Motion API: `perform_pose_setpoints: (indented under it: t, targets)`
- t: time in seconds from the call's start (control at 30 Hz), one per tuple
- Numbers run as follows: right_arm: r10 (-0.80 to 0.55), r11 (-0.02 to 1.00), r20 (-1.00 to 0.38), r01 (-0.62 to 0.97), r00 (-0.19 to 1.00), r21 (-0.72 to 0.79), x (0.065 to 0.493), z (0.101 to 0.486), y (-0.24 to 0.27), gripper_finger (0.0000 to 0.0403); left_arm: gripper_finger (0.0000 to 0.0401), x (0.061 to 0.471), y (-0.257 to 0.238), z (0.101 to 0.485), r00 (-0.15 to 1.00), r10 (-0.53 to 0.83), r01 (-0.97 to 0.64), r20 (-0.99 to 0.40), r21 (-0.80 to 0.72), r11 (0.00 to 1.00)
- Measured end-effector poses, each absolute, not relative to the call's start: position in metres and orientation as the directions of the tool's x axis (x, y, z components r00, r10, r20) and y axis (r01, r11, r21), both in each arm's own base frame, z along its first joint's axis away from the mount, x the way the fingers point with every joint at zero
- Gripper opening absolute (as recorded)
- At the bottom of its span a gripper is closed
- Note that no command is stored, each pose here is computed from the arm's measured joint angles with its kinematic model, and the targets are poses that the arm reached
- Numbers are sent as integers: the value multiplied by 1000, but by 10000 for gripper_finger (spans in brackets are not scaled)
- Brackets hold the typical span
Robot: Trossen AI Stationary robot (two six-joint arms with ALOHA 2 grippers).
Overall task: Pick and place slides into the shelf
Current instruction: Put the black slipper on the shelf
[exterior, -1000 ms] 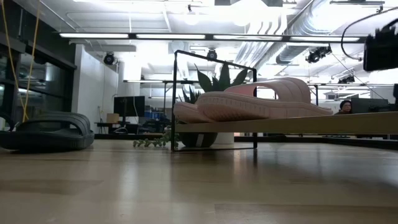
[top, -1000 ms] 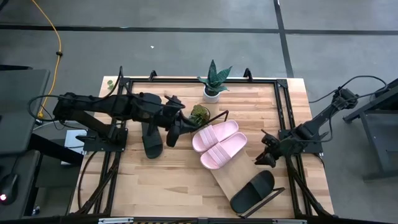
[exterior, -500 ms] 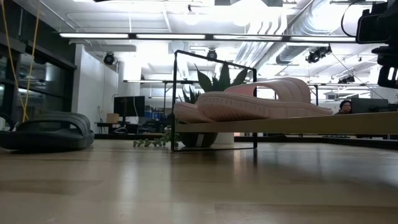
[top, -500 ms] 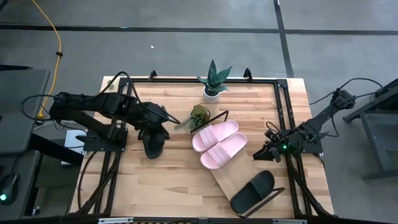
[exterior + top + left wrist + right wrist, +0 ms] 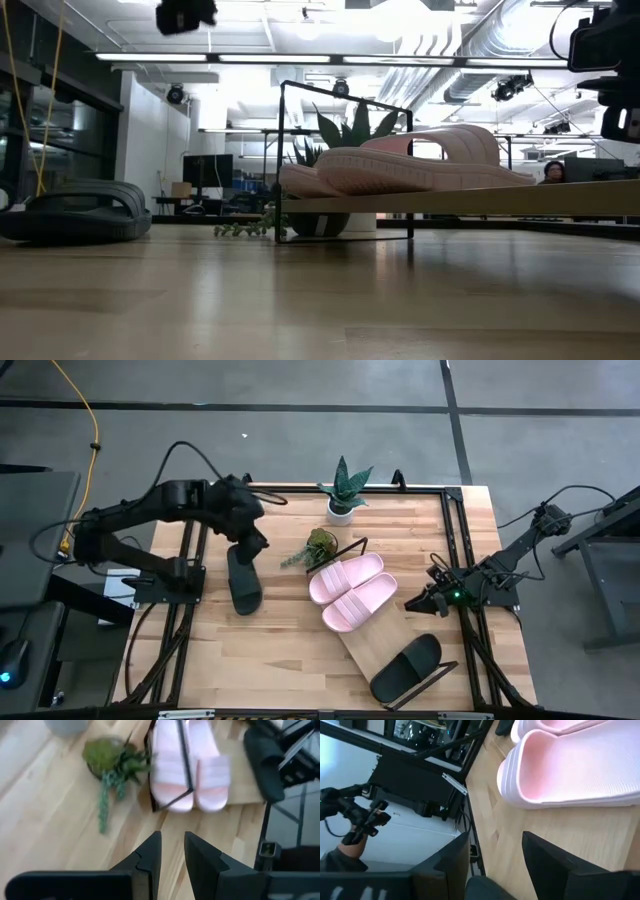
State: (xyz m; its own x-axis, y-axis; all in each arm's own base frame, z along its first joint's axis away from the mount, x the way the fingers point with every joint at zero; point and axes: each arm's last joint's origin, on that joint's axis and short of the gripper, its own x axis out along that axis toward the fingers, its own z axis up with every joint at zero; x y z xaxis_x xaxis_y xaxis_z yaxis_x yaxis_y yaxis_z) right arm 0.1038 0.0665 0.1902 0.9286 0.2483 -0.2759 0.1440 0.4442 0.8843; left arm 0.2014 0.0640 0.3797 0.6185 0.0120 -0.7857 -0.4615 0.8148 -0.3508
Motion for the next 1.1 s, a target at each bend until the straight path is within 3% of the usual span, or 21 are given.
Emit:
perform_pose_setpoints:
  t: [0.4,0.7,0.83,1.1]
  targets:
    - [221,395,-218,118,951,911,105,196,66,169,74,181,97,298,432,-136,-592,-891,-394,703]
    - [207,372,-181,93,961,923,106,199,66,169,78,160,99,264,404,-221,-642,-888,-447,623]
    - [188,369,-177,97,966,924,106,200,66,169,112,156,97,252,388,-275,-653,-880,-473,591]
    - [175,347,-174,104,969,932,106,200,65,169,227,151,95,231,345,-277,-656,-897,-441,613]
